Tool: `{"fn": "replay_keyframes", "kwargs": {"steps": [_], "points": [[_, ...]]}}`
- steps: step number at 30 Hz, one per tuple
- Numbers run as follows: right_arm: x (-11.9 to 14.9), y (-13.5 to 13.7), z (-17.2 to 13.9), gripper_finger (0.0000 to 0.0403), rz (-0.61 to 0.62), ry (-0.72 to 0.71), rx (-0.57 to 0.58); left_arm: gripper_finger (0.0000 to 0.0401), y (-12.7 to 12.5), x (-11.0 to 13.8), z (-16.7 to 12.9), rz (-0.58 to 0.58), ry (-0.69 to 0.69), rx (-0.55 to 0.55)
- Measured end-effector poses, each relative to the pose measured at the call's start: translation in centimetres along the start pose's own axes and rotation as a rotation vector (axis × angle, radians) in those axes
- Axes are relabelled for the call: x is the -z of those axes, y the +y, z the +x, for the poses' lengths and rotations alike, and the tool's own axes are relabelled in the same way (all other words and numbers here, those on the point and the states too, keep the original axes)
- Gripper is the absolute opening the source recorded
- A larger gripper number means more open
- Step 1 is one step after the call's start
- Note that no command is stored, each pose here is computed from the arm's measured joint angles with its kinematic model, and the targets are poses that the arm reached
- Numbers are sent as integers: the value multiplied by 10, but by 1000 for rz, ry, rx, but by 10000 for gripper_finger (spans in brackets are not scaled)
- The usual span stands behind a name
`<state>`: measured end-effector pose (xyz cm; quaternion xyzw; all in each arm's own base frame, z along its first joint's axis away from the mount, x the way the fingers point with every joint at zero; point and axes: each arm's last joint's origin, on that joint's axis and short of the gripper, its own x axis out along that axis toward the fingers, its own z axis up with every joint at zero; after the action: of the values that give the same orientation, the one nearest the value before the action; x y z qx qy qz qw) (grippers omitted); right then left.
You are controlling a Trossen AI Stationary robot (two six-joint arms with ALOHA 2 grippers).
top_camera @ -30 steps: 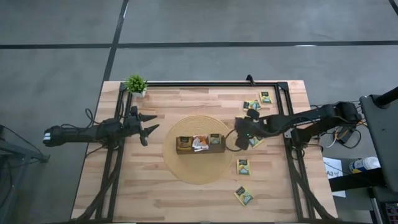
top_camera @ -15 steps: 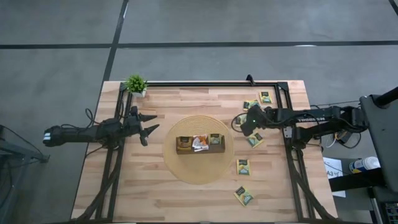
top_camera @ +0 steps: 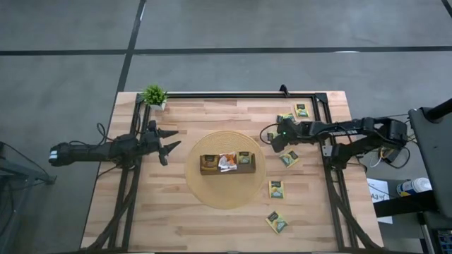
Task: Pick & Place Tea
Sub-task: Put the lemon tea sachet into the right section of the wooden organizer
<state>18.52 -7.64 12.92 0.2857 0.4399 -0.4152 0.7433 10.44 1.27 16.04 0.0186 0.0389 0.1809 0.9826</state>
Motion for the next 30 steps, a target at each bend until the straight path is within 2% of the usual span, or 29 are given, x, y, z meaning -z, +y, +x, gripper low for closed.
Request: {"fn": "replay_keyframes", "kwargs": {"steps": [5, 8, 11, 16, 20, 30], "points": [[-5, 0, 17, 177, -21, 13, 6, 202, 0, 0, 0, 0, 0, 0], [-10, 0, 22, 159, -51, 42, 19, 202, 0, 0, 0, 0, 0, 0], [-14, 0, 22, 119, -82, 54, 20, 202, 0, 0, 0, 0, 0, 0], [-19, 2, 14, 24, -126, 30, -6, 202, 0, 0, 0, 0, 0, 1], [-19, 4, 4, 15, -160, -1, -24, 202, 0, 0, 0, 0, 0, 1], [-17, 18, -38, 13, -274, -202, -114, 202, 0, 0, 0, 0, 1, 1]]}}
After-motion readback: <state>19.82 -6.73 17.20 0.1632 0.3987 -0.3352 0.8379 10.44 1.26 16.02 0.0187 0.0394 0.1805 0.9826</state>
